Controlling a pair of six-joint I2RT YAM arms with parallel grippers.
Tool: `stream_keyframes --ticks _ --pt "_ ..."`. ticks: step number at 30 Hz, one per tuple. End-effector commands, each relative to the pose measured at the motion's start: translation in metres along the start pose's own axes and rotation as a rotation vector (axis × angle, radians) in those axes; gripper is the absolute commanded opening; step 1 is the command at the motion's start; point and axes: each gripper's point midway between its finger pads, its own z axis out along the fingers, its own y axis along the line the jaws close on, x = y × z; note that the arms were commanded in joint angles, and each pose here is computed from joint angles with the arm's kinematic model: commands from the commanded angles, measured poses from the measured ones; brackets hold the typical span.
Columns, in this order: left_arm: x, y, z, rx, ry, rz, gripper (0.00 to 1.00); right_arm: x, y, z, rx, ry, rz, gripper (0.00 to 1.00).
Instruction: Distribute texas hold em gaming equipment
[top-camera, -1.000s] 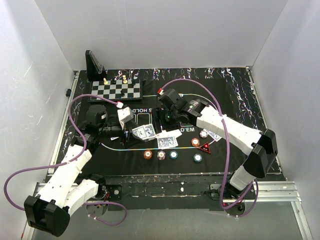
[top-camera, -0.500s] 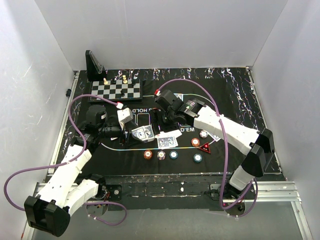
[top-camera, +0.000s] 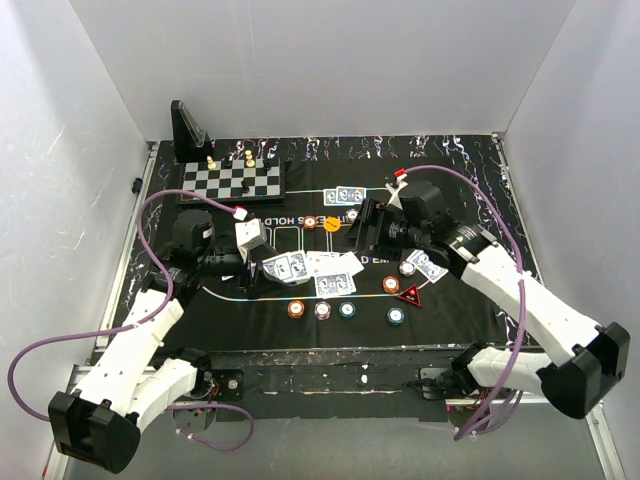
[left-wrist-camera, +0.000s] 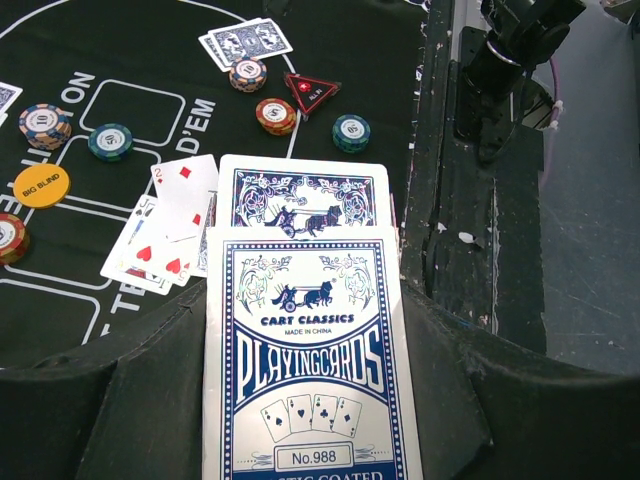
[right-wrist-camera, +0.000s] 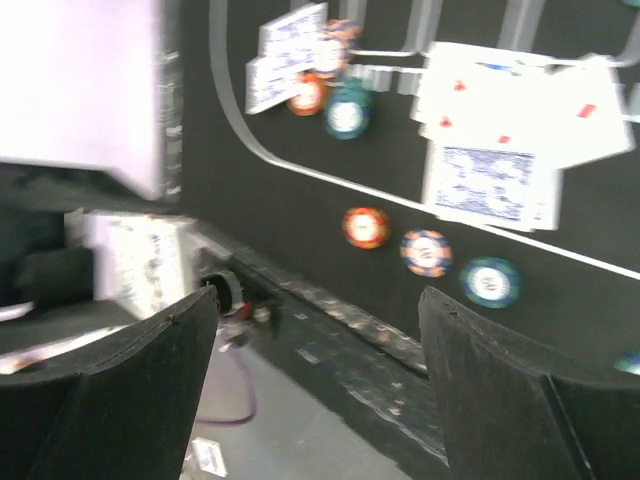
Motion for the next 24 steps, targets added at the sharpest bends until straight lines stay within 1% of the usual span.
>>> stream_keyframes --ticks 1,3,5,8,13,20,21,24 --pt "-0.022 -0.004 -0.003 0.020 -0.042 0.066 0.31 -0.012 0.094 -0.025 -0.471 -0.015 0.021 0.88" --pt "-0.023 -0.004 -0.003 0.017 -0.046 0.065 0.31 -0.004 0.108 -0.025 -0.584 0.050 0.038 0.89" --pt "-0.025 -0.003 -0.003 0.012 -0.051 0.063 0.31 -0.004 0.121 -0.024 -0.672 0.077 0.044 0.89" --pt "-0.029 -0.002 -0.003 0.008 -0.059 0.059 0.31 0.001 0.125 -0.014 -0.699 0.127 0.048 0.89" --pt "-0.031 0.000 -0.004 -0.009 -0.063 0.056 0.31 0.020 0.131 0.004 -0.694 0.221 0.040 0.90" --pt "-0.035 0.005 -0.004 -0.031 -0.070 0.072 0.32 0.035 0.142 0.019 -0.684 0.282 0.033 0.91" --pt "-0.035 0.005 -0.004 -0.032 -0.069 0.071 0.32 0.035 0.146 0.019 -0.688 0.285 0.031 0.89" --pt "-0.033 0.007 -0.003 -0.033 -0.066 0.068 0.32 0.040 0.152 0.026 -0.694 0.320 0.049 0.73"
